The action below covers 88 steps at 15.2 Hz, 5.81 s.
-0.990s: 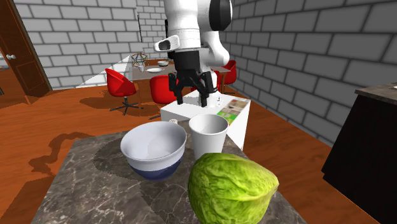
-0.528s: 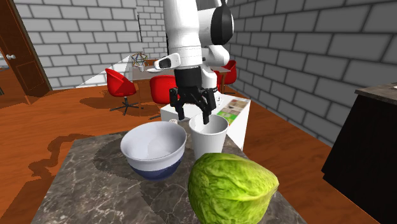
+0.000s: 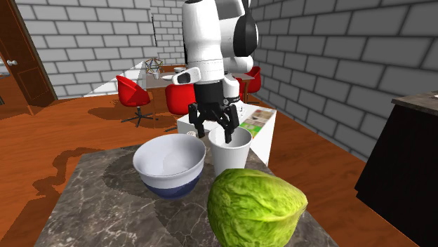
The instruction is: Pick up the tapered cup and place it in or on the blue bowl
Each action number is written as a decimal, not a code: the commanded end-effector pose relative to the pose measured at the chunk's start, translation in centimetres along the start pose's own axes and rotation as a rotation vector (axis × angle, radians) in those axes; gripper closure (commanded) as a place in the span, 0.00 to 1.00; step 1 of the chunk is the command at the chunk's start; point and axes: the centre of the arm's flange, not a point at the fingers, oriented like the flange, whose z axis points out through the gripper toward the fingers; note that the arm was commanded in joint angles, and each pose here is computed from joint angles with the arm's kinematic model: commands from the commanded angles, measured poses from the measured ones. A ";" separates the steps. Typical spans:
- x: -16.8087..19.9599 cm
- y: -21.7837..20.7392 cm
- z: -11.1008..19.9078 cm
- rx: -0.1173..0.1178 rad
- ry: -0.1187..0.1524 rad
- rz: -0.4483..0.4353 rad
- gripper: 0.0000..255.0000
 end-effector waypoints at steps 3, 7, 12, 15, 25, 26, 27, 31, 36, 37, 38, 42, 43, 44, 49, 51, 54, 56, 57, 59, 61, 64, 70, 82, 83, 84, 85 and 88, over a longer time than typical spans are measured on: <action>0.0 0.0 0.0 0.000 0.000 0.000 0.00; 0.0 0.0 0.0 0.000 0.000 0.000 1.00; 0.0 0.0 0.0 0.000 0.000 0.000 1.00; 0.1 -0.2 -1.0 0.000 0.000 0.000 1.00; 0.4 -1.0 -6.2 0.000 0.000 0.000 1.00; 0.4 -1.1 -6.8 0.000 0.000 0.000 1.00; 0.4 -1.1 -7.3 0.000 0.000 0.000 1.00; 0.6 -1.5 -9.4 0.000 0.000 0.000 1.00; 0.7 -1.9 -12.0 0.000 0.000 0.000 1.00; 0.7 -2.0 -12.5 0.000 0.000 0.000 1.00; 0.8 -2.0 -13.0 0.000 0.000 0.000 1.00; 0.9 -2.4 -15.1 0.000 0.000 0.000 1.00; 0.9 -2.4 -15.6 0.000 0.000 0.000 1.00; 1.0 -2.5 -16.1 0.000 0.000 0.000 1.00; 1.1 -2.9 -18.5 0.000 0.000 0.000 1.00; 2.6 -1.0 -19.5 0.000 0.000 0.000 1.00; 4.9 1.8 -21.0 0.000 0.000 0.000 1.00; 6.5 3.7 -22.0 0.000 0.000 0.000 1.00; 7.3 4.7 -22.5 0.000 0.000 0.000 1.00; 8.8 6.5 -23.5 0.000 0.000 0.000 1.00; 10.3 8.4 -24.5 0.000 0.000 0.000 1.00; 10.9 9.4 -23.9 0.000 0.000 0.000 1.00; 10.7 9.8 -20.8 0.000 0.000 0.000 1.00; 10.4 10.8 -14.5 0.000 0.000 0.000 1.00; 10.3 10.9 -14.0 0.000 0.000 0.000 1.00; 10.3 11.0 -13.5 0.000 0.000 0.000 1.00; 10.3 11.1 -13.0 0.000 0.000 0.000 1.00; 10.3 11.1 -13.0 0.000 0.000 0.000 1.00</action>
